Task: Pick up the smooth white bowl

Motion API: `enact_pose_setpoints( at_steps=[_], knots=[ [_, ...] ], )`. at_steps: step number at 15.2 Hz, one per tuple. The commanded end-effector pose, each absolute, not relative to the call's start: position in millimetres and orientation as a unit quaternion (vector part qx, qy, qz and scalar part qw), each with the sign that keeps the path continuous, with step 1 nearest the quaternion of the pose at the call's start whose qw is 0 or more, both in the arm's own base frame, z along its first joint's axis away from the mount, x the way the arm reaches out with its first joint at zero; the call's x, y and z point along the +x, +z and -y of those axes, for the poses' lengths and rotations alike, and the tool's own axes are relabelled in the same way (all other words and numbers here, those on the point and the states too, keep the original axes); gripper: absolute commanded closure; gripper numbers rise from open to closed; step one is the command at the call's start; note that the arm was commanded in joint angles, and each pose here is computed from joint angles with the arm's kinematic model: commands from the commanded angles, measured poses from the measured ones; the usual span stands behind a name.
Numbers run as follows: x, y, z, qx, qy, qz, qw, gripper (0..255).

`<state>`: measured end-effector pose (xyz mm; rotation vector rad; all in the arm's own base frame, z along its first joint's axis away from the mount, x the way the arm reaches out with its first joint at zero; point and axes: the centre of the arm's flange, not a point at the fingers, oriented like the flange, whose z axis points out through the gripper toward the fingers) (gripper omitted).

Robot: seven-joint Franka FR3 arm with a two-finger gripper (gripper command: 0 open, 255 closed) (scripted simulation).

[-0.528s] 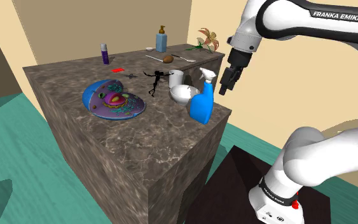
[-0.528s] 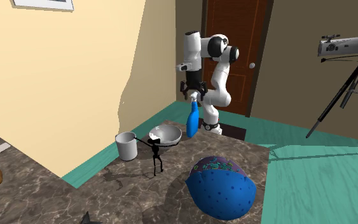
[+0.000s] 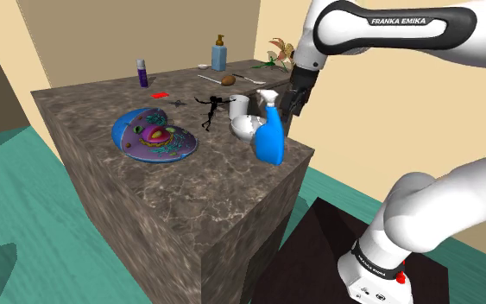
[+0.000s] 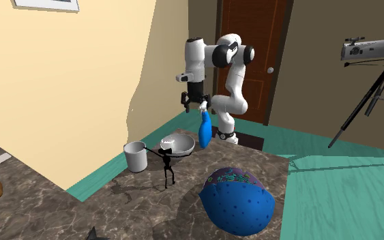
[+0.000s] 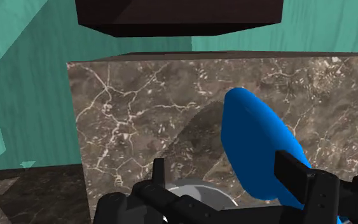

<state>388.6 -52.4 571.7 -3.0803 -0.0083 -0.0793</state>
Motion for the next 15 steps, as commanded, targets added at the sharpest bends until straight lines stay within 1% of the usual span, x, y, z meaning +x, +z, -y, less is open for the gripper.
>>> enact_pose_setpoints(
  at_steps=[1,12,15],
  knots=[
    [411,567,62,-0.999,-0.025,-0.001,0.022,0],
    [536,541,120,-0.999,-0.022,-0.020,-0.019,0],
    [543,528,124,-0.999,-0.022,-0.021,-0.022,0]
  ],
)
